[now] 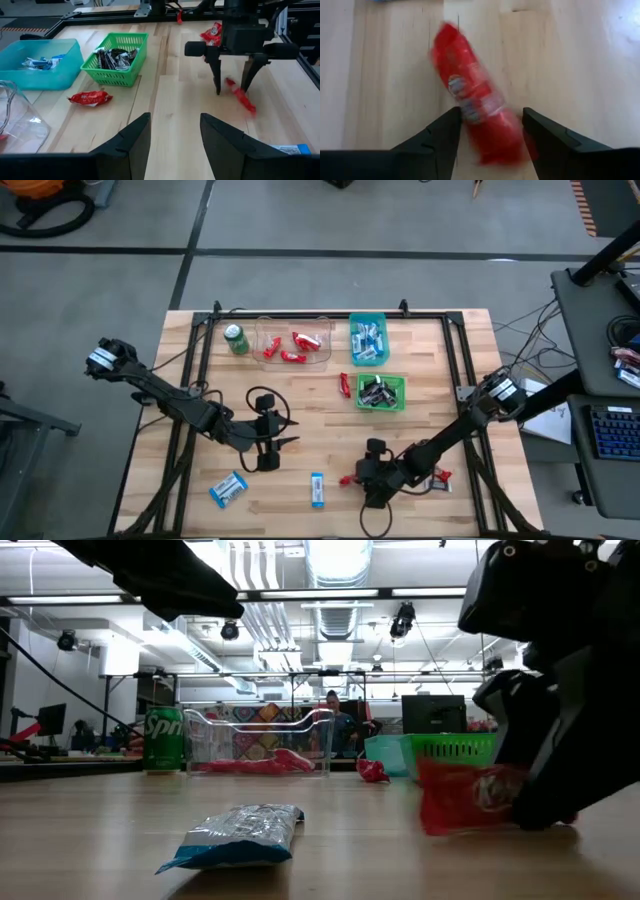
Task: Sort candy
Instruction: Put the red chocolate bar into the transparent bin
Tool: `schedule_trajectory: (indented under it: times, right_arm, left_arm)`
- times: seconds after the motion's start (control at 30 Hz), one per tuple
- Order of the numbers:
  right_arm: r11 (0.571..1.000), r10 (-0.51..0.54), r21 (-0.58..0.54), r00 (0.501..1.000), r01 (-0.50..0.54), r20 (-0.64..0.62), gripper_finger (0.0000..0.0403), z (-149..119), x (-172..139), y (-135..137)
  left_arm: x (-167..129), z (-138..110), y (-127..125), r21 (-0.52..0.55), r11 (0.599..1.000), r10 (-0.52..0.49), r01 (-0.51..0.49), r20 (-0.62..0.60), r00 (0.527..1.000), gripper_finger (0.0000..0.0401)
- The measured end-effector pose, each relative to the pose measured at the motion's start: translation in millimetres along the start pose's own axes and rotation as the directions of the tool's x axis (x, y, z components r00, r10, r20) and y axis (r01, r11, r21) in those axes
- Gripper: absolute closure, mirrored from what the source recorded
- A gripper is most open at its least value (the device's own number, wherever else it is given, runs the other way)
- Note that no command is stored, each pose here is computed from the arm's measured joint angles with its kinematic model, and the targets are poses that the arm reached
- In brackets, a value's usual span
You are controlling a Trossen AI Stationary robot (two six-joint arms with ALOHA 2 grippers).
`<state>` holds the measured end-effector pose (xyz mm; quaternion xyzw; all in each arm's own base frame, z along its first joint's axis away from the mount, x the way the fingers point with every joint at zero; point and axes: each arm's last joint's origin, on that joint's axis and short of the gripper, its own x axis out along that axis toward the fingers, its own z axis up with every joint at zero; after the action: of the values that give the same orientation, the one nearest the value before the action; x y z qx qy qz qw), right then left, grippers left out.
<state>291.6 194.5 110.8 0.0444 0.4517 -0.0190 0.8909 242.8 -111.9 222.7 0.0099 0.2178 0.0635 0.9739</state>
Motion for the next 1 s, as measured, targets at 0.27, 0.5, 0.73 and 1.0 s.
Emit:
schedule_trajectory:
  times: [0.27,0.5,0.73,1.0]
  right_arm:
    - [1.000,0.005,-0.017,1.000,-0.005,0.007,0.0270,4.8,5.1,-5.7]
    - [0.994,-0.007,-0.106,1.000,0.010,0.026,0.0352,10.0,1.3,-9.3]
    - [0.934,-0.236,-0.212,0.944,0.286,0.232,0.0368,25.2,-10.0,-18.2]
    - [0.843,-0.355,-0.151,0.746,0.516,0.563,0.0369,73.5,-27.1,-26.3]
  left_arm:
    - [-0.1,3.3,-0.8,-0.011,1.000,-0.008,0.008,0.031,1.000,0.0247]
    - [-0.3,7.5,-2.5,-0.020,0.999,-0.041,0.042,0.065,0.997,0.0247]
    - [-0.3,7.6,-4.3,-0.034,0.994,-0.103,0.107,0.090,0.991,0.0247]
    - [16.3,0.1,-12.8,0.000,0.994,-0.104,0.105,0.107,0.989,0.0247]
